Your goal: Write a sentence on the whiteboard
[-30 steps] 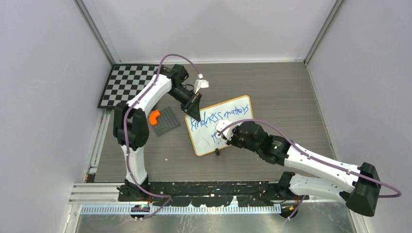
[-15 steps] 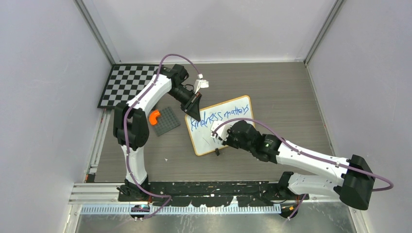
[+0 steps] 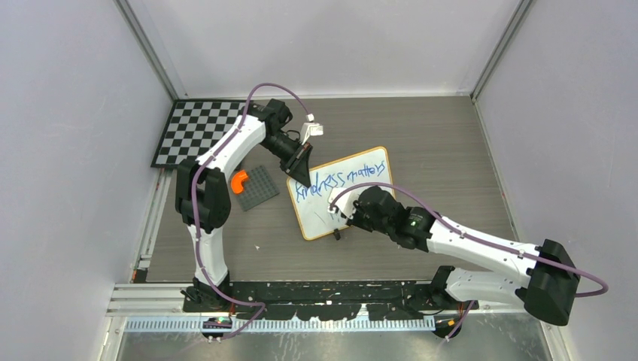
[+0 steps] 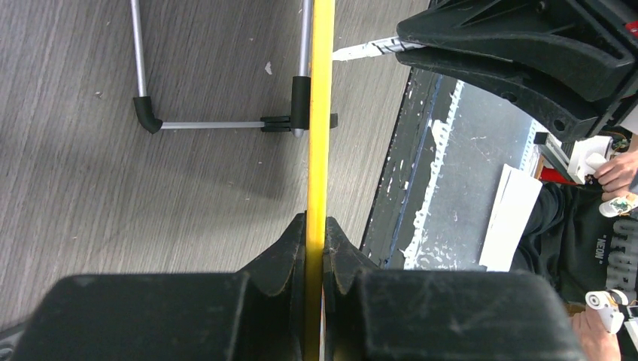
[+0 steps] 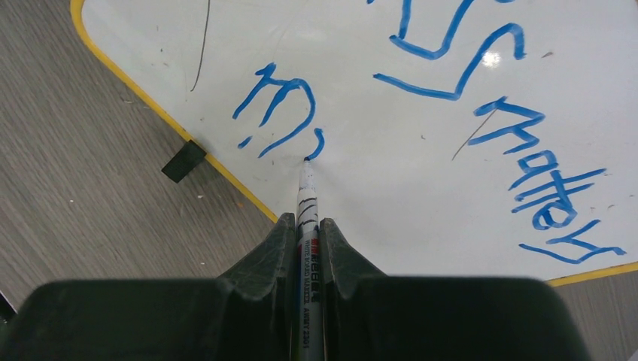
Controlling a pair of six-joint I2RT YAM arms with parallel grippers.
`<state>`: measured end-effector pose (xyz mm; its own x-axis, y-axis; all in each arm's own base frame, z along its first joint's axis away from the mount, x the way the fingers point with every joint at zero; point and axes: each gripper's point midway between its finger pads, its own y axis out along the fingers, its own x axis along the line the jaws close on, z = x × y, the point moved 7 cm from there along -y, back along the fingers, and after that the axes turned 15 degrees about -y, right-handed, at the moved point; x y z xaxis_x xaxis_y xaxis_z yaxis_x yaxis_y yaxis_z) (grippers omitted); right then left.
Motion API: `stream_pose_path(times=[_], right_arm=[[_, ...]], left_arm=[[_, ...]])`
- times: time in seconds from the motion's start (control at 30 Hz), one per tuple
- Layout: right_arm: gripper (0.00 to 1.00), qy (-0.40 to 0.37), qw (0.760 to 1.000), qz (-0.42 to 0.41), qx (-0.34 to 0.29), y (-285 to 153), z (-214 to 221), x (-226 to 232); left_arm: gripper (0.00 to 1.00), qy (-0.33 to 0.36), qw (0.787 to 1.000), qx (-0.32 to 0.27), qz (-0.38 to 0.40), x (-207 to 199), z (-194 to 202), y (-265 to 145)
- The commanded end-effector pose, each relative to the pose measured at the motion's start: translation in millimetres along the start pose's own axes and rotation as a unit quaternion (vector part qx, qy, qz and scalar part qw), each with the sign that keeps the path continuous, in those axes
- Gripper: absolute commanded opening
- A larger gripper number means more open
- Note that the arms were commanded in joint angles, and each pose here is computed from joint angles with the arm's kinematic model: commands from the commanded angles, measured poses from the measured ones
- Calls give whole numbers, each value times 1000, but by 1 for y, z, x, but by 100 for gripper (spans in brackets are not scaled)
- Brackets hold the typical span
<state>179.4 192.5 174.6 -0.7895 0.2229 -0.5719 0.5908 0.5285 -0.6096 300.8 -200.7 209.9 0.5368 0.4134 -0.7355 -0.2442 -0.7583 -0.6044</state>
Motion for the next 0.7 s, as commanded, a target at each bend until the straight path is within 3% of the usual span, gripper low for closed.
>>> stream_pose_path(times=[0.0, 0.3, 0.67], right_arm=[[0, 0, 1000, -29, 3, 3, -1, 4], [0, -5, 1000, 3, 19, 1, 1, -7], [0, 24, 997, 67, -8, -11, -8, -34]], left_arm=[[0, -5, 1000, -9, -2, -5, -3, -6], [0, -5, 1000, -8, -2, -4, -3, -6], [0, -5, 1000, -9, -1, -5, -5, -6]])
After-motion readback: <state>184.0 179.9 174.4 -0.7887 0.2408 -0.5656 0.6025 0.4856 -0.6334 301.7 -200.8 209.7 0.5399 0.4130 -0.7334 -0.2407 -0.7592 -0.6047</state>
